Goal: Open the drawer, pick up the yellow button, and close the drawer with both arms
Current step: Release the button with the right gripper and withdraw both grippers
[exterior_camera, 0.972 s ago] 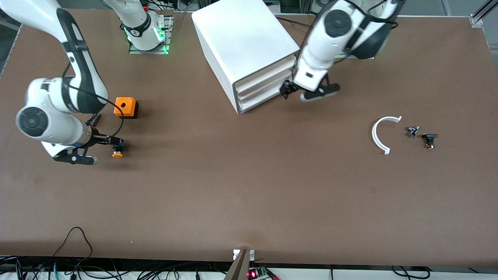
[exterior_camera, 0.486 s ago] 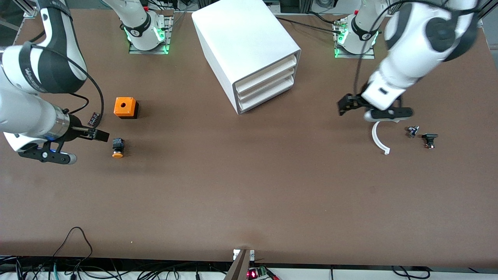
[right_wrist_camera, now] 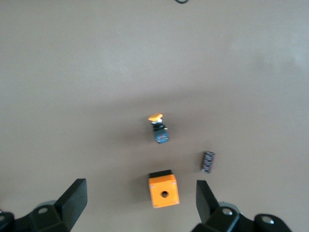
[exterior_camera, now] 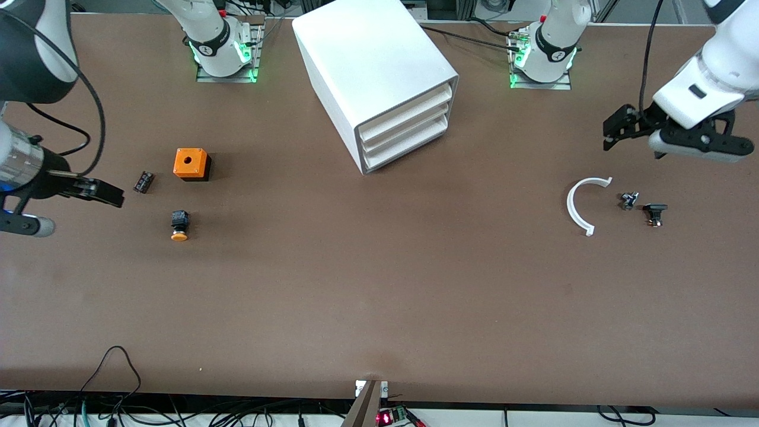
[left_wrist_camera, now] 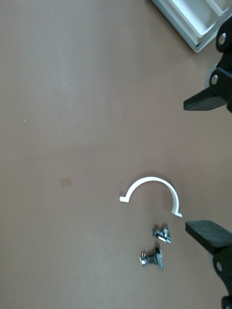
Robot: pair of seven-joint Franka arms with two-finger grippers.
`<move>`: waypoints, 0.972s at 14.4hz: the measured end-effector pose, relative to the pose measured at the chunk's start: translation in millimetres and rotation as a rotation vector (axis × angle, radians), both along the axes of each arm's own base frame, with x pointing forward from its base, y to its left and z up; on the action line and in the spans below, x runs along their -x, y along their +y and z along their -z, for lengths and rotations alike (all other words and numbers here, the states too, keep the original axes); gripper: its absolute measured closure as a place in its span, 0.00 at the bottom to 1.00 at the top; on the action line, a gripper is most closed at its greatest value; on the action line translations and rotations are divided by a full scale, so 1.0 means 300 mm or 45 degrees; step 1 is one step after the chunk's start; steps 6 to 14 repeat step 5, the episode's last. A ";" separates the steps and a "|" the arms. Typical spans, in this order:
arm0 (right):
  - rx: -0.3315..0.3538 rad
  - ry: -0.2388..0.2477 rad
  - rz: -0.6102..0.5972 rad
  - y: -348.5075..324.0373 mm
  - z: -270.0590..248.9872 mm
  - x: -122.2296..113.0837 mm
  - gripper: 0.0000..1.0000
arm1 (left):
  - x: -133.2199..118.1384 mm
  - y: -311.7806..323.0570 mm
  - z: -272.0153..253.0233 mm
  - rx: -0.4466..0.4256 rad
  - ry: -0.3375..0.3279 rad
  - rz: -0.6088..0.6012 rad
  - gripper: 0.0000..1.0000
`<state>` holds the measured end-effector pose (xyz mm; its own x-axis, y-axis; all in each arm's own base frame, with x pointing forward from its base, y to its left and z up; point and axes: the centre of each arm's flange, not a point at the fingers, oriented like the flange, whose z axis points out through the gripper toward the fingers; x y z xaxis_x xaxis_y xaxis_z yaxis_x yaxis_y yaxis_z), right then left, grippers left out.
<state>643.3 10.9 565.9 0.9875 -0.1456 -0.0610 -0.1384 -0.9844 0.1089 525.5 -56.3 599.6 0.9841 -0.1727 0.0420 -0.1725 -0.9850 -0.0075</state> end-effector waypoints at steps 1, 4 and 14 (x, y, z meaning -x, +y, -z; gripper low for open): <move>0.008 0.020 -0.007 -0.065 0.003 0.008 0.00 | 0.009 -0.007 -0.027 -0.006 -0.007 0.007 0.00; 0.019 0.067 0.032 -0.204 0.028 0.049 0.00 | 0.017 -0.014 -0.046 -0.009 -0.011 0.014 0.00; 0.019 0.076 0.040 -0.219 0.034 0.060 0.00 | 0.017 -0.013 -0.044 -0.009 -0.010 0.014 0.00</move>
